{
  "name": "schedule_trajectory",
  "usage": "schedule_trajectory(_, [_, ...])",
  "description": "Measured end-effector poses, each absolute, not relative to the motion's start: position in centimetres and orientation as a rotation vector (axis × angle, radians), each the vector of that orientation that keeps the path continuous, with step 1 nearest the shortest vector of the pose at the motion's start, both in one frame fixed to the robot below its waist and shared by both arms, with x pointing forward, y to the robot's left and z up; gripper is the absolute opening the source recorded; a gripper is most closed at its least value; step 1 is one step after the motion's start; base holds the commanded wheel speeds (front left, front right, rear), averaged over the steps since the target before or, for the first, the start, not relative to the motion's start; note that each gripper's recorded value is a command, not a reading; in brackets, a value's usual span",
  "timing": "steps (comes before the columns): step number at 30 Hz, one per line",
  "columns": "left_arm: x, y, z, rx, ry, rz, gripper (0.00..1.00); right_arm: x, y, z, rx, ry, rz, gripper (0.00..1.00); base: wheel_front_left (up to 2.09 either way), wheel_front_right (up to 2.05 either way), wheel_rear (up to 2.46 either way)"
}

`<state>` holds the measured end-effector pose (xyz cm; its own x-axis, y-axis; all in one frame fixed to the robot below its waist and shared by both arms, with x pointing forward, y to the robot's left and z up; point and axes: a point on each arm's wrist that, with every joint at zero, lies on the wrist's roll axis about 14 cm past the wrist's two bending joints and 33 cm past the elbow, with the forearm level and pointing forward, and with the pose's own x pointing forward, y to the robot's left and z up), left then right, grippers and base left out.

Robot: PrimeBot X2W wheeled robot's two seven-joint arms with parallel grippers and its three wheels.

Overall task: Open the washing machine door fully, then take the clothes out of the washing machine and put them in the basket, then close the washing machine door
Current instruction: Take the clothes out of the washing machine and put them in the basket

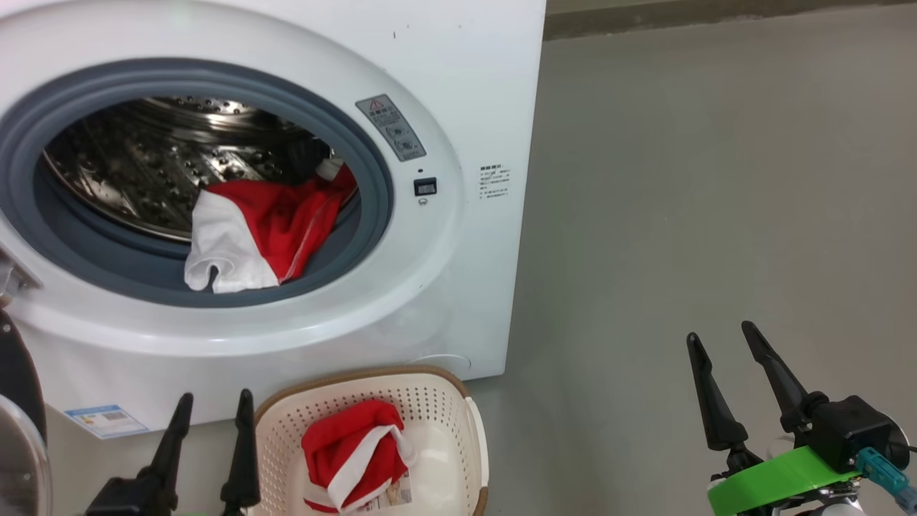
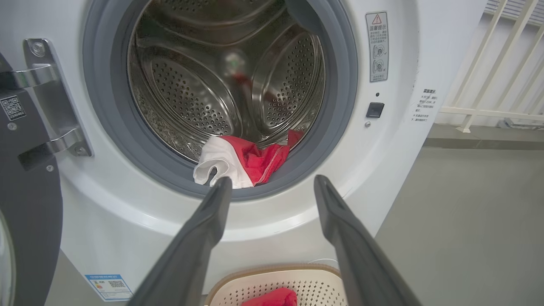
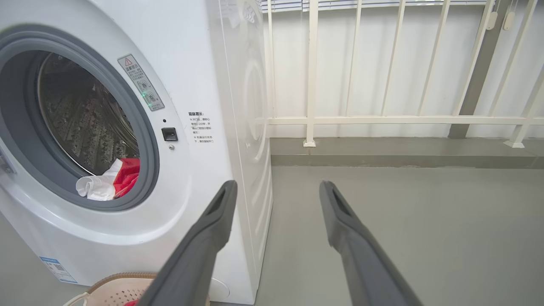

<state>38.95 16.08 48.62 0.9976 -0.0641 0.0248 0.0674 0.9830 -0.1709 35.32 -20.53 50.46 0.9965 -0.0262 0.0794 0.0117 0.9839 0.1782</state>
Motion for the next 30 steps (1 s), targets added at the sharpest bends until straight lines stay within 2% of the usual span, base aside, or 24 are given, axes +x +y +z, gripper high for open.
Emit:
schedule_trajectory(6, [41.7,15.6,48.8,-0.169,-0.027,-0.068,1.0,36.2,-20.2,49.4,0.179,-0.047,-0.01,1.0,0.0,0.0,0.0])
schedule_trajectory(30, [56.0,13.9,45.9,-0.156,0.025,-0.075,1.0,44.0,-17.6,45.8,0.19,0.023,0.082,1.0,0.0,0.0,0.0])
